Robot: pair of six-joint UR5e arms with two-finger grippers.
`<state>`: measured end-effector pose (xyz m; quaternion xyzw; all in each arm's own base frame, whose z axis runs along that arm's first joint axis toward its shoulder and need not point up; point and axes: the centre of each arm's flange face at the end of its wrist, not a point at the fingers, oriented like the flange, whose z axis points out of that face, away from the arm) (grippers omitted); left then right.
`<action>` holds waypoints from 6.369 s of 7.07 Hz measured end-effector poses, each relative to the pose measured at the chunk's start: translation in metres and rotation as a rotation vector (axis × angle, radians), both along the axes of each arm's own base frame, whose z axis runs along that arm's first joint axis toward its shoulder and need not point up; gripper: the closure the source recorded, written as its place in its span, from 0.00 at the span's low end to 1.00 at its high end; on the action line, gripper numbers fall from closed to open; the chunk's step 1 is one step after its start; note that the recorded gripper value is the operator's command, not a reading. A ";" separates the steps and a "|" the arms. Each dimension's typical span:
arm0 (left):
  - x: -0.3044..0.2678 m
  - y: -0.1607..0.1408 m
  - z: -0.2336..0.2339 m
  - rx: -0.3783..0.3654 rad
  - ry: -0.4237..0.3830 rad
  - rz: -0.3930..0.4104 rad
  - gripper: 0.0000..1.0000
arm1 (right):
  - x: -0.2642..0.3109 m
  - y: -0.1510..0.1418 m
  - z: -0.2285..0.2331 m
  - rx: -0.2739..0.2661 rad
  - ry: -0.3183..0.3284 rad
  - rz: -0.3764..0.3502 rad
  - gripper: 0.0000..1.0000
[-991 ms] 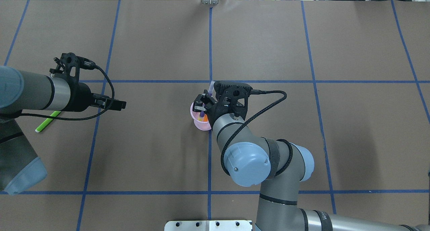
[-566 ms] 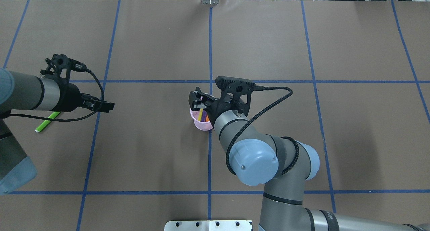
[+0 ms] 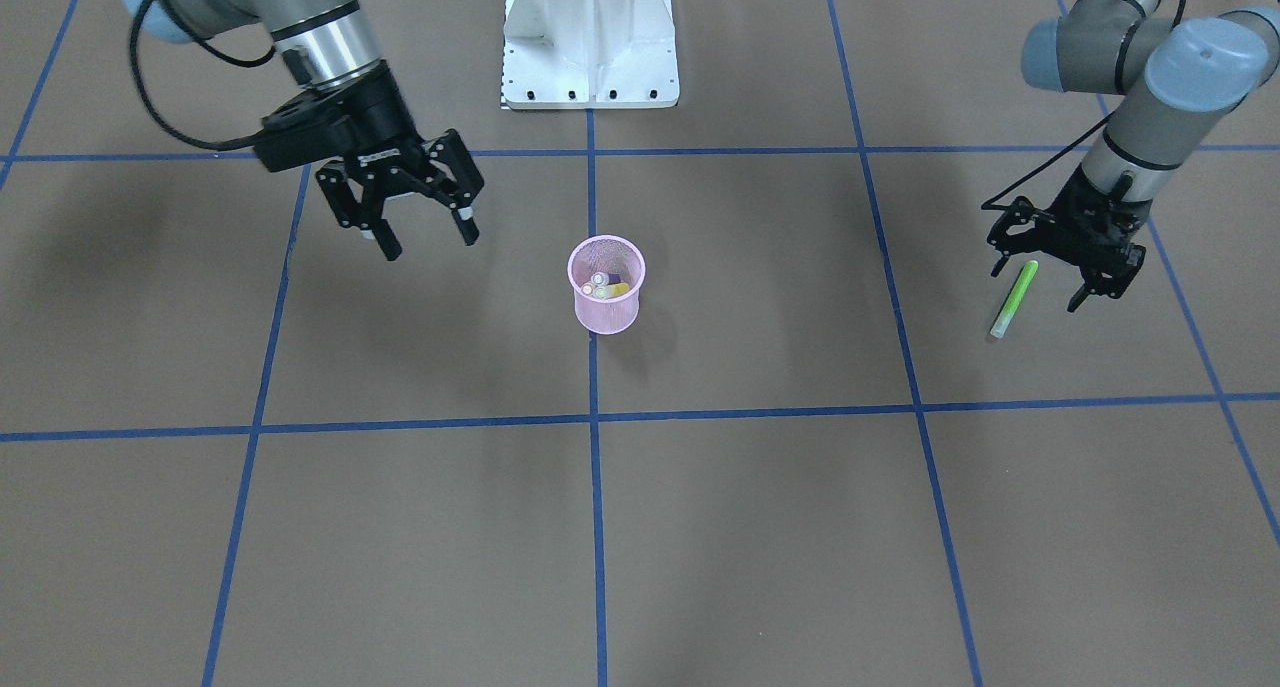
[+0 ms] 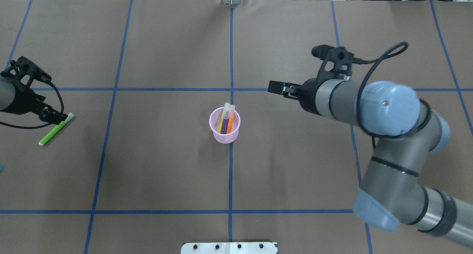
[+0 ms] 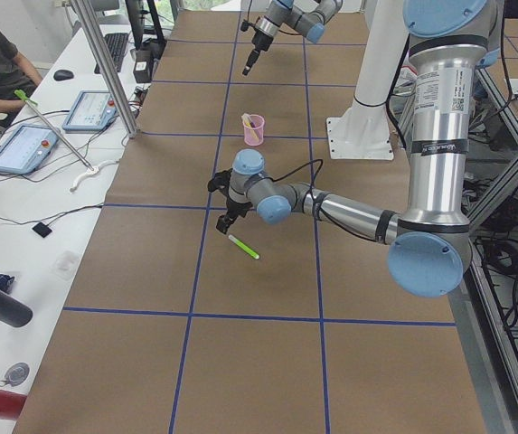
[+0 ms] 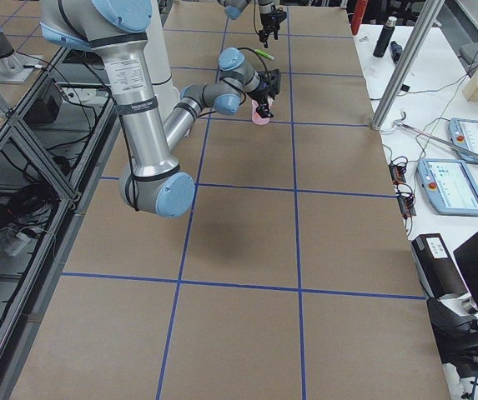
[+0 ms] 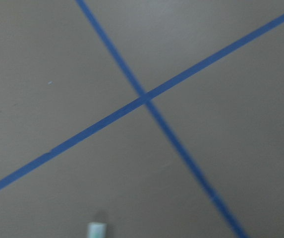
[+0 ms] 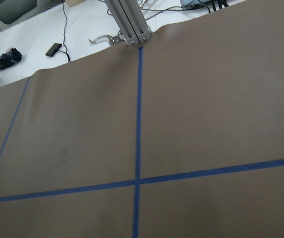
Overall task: Collect pens into pen holder
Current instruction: 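Withdraw the right arm while the left gripper grasps the green pen, then lift the green pen off the table with the left gripper, then carry the green pen over the pink cup with the left gripper, then release the green pen into the pink cup with the left gripper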
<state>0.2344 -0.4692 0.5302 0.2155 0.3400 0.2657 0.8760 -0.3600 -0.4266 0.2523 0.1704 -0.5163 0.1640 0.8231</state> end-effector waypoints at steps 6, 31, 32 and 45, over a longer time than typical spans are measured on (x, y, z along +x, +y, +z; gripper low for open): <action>0.034 -0.039 0.040 -0.182 0.006 0.145 0.45 | 0.188 -0.073 0.158 -0.218 0.039 -0.213 0.02; 0.141 -0.021 -0.368 0.061 0.272 0.102 1.00 | 0.196 -0.081 0.173 -0.181 0.091 -0.187 0.02; 0.156 -0.006 -0.393 0.145 0.313 0.055 1.00 | 0.196 -0.081 0.174 -0.182 0.091 -0.186 0.02; 0.298 0.113 -0.369 0.430 0.485 -0.395 0.91 | 0.197 -0.088 0.190 -0.192 0.133 -0.153 0.02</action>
